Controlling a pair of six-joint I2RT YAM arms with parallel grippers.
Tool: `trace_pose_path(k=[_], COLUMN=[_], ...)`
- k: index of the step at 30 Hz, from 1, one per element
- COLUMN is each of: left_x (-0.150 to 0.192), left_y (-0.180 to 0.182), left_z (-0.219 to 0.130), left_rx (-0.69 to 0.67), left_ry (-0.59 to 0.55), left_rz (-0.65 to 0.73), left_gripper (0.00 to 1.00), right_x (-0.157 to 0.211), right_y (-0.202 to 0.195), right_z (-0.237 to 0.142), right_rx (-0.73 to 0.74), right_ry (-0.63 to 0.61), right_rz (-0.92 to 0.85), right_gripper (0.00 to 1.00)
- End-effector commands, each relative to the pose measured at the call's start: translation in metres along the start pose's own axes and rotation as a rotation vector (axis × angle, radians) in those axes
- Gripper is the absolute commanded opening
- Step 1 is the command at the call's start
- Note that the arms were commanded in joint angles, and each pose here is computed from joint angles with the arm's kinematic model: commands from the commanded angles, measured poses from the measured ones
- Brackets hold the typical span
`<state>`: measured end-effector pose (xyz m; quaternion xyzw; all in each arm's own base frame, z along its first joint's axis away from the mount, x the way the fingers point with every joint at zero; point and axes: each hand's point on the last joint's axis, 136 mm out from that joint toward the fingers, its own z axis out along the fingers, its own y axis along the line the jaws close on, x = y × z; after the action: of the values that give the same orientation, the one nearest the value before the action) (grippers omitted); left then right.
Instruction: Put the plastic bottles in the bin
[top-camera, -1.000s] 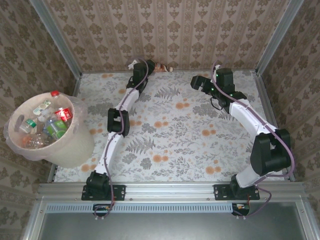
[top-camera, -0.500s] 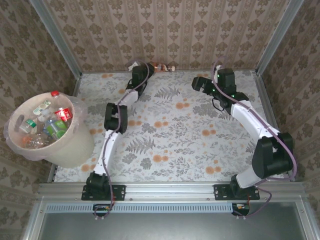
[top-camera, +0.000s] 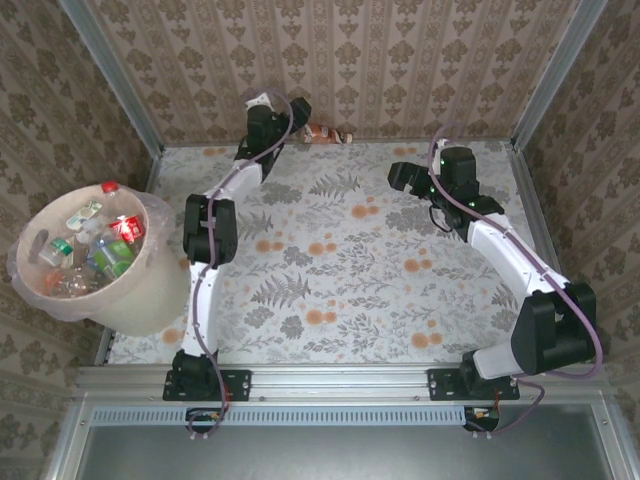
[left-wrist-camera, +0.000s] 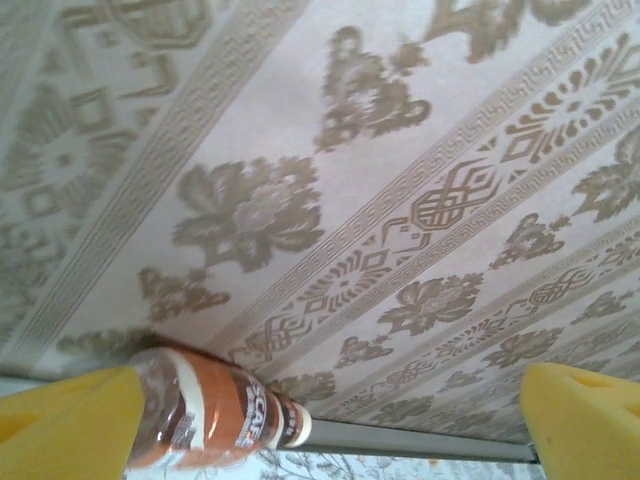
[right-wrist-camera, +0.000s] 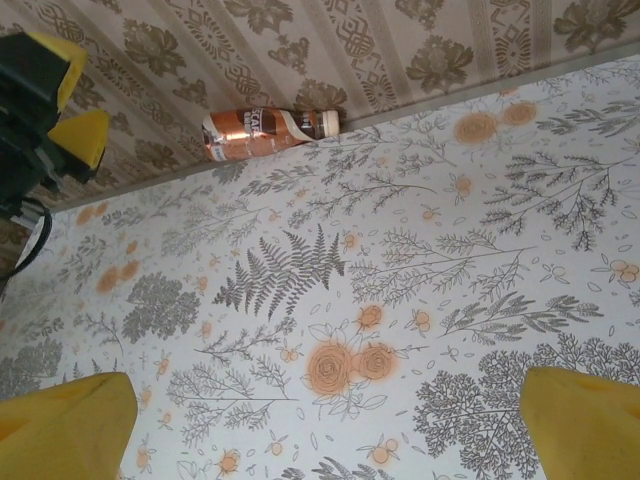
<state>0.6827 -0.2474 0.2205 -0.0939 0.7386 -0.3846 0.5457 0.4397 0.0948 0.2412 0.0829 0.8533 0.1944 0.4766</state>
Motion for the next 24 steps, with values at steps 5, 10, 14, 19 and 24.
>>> trace_pose_path(k=[5, 10, 14, 19, 24], left_x=[0.062, 0.064, 0.060, 0.060, 0.065], left_y=[0.044, 0.057, 0.051, 0.061, 0.058], left_z=[0.037, 0.042, 0.045, 0.048, 0.050], left_rx=[-0.089, -0.083, -0.021, 0.026, 0.062], left_ry=[0.198, 0.175, 0.158, 0.141, 0.149], left_rz=[0.109, 0.098, 0.129, 0.081, 0.082], left_gripper=[1.00, 1.00, 1.00, 1.00, 1.00], right_x=[-0.009, -0.007, 0.001, 0.004, -0.005], right_y=[0.001, 0.001, 0.000, -0.004, -0.002], right_z=[0.017, 0.033, 0.056, 0.106, 0.171], right_rx=[-0.019, -0.026, -0.043, -0.064, -0.100], right_ry=[-0.026, -0.010, 0.015, 0.028, 0.024], right_rz=[-0.006, -0.025, -0.016, 0.054, 0.186], right_gripper=[1.00, 1.00, 1.00, 1.00, 1.00])
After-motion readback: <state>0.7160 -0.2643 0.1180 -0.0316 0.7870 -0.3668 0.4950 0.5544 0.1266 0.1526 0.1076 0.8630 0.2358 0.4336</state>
